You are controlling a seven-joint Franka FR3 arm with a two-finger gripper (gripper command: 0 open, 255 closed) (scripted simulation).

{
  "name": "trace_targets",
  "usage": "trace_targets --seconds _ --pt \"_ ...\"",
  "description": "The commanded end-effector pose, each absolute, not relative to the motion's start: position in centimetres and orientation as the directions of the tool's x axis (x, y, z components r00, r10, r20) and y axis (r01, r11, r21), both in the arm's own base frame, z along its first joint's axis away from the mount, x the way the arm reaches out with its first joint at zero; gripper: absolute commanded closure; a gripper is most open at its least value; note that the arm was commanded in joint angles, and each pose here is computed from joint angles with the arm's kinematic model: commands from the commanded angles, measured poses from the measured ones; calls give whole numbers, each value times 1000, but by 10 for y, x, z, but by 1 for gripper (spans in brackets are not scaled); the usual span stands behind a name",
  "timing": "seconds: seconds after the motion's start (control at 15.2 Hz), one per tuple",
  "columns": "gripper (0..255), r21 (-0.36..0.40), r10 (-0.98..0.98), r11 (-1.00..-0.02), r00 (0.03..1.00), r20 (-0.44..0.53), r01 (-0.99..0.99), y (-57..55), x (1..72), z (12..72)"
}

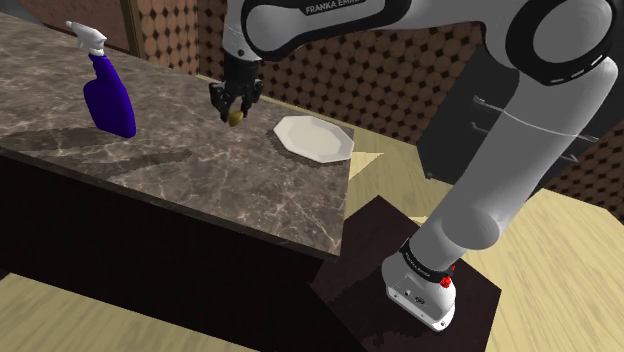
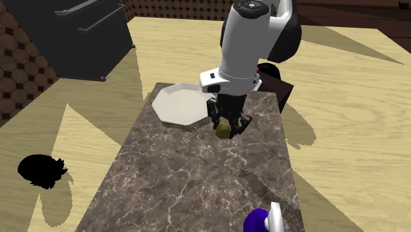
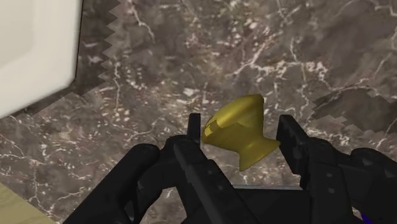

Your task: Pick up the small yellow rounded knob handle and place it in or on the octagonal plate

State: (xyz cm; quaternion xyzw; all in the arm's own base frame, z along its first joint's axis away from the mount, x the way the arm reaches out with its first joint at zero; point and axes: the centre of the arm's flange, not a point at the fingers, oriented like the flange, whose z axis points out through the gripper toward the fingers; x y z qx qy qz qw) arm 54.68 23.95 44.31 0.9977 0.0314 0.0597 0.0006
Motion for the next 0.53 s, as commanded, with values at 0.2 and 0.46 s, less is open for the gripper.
trace_targets --seconds 0.2,0.46 --pt "255 5 63 -998 991 119 63 177 530 441" --pt "255 5 63 -998 991 119 63 126 516 440"
